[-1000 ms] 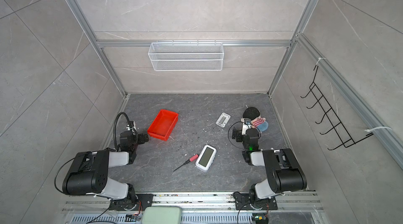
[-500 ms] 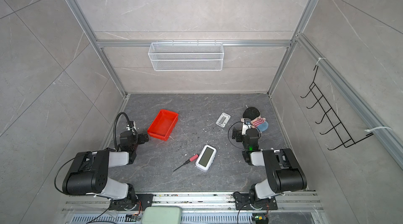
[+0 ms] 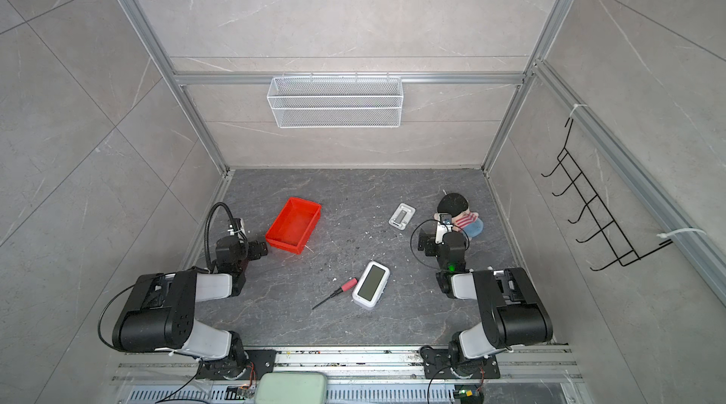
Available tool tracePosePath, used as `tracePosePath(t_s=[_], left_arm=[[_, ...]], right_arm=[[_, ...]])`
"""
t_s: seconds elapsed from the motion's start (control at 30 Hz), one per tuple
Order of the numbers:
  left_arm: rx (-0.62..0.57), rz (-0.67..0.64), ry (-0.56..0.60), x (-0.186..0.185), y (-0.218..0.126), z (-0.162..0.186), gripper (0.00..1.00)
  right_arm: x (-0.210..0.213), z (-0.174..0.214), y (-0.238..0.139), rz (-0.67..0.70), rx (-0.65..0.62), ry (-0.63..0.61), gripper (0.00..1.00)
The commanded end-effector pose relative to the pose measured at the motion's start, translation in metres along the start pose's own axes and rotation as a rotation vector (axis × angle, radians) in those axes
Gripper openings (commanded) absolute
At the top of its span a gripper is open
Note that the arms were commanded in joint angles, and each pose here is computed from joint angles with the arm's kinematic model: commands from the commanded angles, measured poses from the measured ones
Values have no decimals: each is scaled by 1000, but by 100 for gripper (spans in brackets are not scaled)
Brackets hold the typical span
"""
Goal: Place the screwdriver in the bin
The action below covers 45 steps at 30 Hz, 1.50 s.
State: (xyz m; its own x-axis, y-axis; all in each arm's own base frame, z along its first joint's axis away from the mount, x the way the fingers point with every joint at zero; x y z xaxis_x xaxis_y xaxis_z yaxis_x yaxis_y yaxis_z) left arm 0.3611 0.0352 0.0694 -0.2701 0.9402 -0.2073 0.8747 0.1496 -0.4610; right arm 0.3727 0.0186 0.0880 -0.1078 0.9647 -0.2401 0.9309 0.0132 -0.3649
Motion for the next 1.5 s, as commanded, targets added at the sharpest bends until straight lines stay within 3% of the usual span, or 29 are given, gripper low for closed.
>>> tracePosePath(t_s=[0.0,0.4,0.73,1.17,1.47], left_arm=[[-75,65,6,-17,-7,-35,100],[-81,134,64,-33,-54,-63,100],[-4,366,253,-84,-103,-66,100],[248,727,537,-184,-164,-3,100],[391,795,617,-226,-187,46,100]], right_arm=[[-1,-17,-6,3,-57,-14,99],[18,-53,-41,-169,-111,-90,99],[48,-88,-98,-411,-147,-245,99],[88,-102,-189,-789,-139,-479,99],[96,-98,-225,-901,-85,-685,99]])
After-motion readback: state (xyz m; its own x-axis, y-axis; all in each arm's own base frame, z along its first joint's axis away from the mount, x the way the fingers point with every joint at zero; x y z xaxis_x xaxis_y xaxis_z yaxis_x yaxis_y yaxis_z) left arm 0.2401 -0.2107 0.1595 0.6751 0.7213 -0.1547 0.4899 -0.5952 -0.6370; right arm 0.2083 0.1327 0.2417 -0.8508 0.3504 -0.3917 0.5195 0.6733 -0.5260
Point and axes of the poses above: each gripper's point midway between its finger pads, its own y axis out along the fingers, its own x axis along the line the jaws close on, z = x × y, the point moved 1 cm from there along -y, back along the fingers, and after that the axes turned 15 degrees about -y, right-handed, at the moved point
